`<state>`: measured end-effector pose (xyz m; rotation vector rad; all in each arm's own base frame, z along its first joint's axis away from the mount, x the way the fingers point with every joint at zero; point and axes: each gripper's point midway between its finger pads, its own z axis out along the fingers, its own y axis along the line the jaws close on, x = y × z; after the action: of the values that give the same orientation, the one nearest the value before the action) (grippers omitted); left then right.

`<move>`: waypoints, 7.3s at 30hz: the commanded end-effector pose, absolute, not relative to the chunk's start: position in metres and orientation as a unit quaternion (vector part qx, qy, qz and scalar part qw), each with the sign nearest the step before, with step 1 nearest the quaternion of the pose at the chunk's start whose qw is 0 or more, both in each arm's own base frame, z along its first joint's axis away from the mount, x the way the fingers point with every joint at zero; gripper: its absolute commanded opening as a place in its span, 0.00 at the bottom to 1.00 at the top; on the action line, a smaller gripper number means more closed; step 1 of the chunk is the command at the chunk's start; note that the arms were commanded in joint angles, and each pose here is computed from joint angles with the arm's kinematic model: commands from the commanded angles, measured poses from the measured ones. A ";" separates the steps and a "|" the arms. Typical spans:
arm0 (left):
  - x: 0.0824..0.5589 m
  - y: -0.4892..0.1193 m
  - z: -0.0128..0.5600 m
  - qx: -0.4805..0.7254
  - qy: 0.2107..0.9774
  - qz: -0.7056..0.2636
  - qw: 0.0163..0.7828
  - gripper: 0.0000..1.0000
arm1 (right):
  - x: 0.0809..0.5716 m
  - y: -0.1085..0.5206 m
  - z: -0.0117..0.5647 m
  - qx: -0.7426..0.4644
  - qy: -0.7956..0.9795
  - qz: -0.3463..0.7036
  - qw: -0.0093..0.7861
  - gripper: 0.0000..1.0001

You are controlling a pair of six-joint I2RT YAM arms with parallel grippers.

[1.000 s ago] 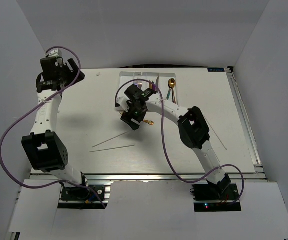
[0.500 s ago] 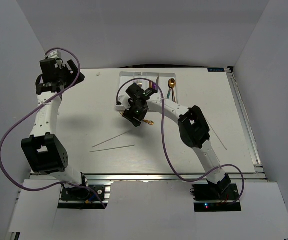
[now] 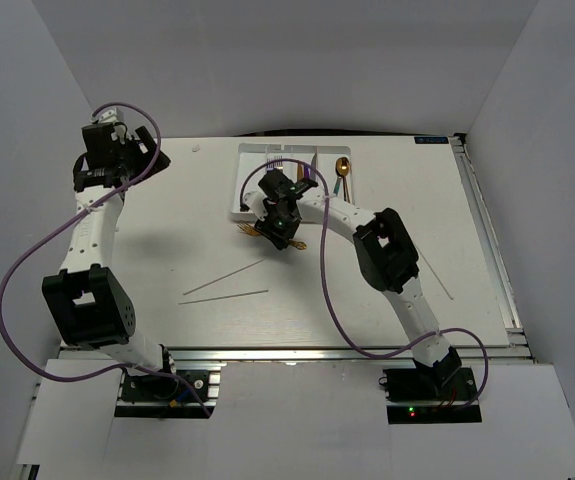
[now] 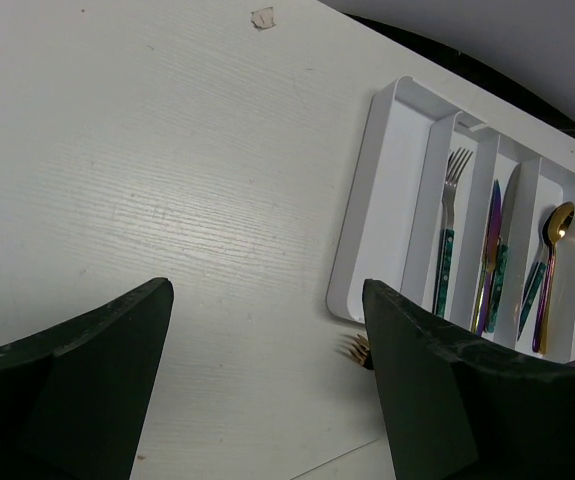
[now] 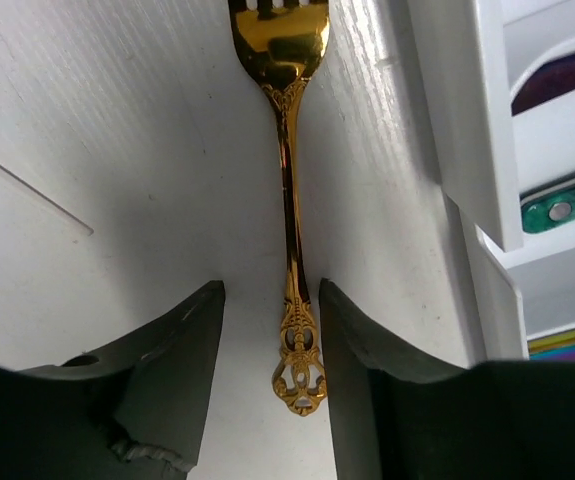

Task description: Sort the eating utensils into containers

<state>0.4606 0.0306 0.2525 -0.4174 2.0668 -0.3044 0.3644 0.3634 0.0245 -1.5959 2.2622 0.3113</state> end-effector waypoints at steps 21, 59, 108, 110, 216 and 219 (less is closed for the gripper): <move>0.444 0.034 0.263 -0.179 0.843 -0.112 0.495 0.87 | 0.300 0.336 -0.005 -0.642 0.761 0.076 0.041 0.00; 0.449 0.047 0.253 -0.203 0.845 -0.083 0.487 0.94 | 0.483 0.382 0.181 -0.269 0.830 0.264 0.410 0.13; 0.452 0.040 0.238 -0.177 0.858 -0.095 0.472 0.98 | 0.489 0.386 0.047 -0.707 0.577 0.108 0.395 0.44; 0.452 0.041 0.237 -0.177 0.858 -0.092 0.473 0.98 | 0.491 0.388 0.049 -0.707 0.571 0.106 0.403 0.31; 0.257 -0.066 -0.027 0.383 0.920 0.035 0.073 0.18 | 0.495 0.052 0.207 -0.075 0.860 0.023 0.505 0.89; 0.256 -0.062 -0.033 0.378 0.921 0.052 0.075 0.03 | 0.495 0.047 0.207 -0.072 0.860 0.020 0.505 0.89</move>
<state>0.2673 -0.0955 0.0077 1.1404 2.6675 -0.0523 0.4948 0.0562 0.1925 -0.1770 2.1192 0.0788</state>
